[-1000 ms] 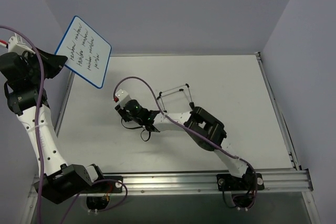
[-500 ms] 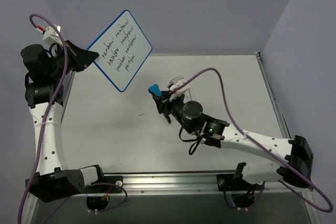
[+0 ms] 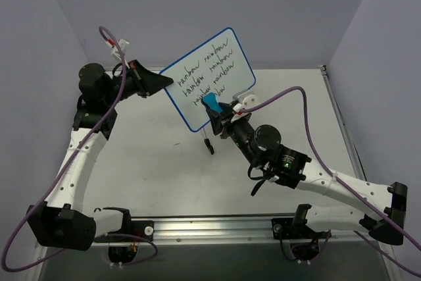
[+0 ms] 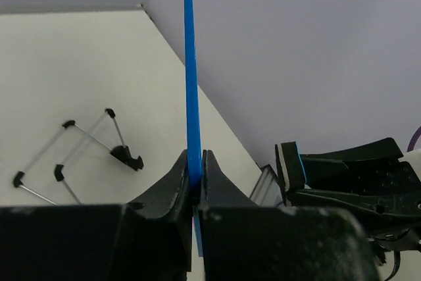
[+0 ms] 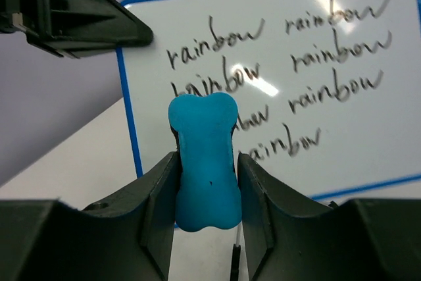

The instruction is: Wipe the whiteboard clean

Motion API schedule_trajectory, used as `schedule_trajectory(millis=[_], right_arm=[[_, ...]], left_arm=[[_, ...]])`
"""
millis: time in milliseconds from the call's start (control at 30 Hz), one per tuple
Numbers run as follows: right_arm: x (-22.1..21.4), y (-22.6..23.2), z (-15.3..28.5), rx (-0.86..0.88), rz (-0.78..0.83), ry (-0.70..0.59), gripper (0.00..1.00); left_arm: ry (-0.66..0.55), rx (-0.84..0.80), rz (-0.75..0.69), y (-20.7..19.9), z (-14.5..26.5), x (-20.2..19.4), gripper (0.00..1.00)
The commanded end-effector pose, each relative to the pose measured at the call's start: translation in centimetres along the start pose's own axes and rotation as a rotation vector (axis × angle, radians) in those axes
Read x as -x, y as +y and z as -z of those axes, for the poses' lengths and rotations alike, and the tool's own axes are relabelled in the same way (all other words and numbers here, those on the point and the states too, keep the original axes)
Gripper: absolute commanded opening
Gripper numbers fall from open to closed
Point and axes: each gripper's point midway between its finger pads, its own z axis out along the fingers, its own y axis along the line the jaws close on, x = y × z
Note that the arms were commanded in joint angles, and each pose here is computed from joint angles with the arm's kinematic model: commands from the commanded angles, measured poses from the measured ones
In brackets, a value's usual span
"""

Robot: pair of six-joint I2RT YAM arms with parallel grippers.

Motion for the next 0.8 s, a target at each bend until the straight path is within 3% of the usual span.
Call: schedule_trajectory(millis=[0, 333, 767], right_arm=[[1.6, 0.7, -1.7, 0.017, 0.046, -0.064, 0.02], [-1.1, 0.7, -4.2, 0.03, 0.077, 0.005, 0.0], [-2.9, -1.4, -2.3, 0.02, 0.066, 0.077, 0.0]], left_arm=[[-0.086, -0.084, 0.005, -2.2, -1.6, 0.5, 0.02], [-0.022, -0.167, 0.087, -3.8, -3.5, -4.7, 0.02], [0.023, -0.248, 0.052, -5.2, -2.6, -5.8, 0.02]])
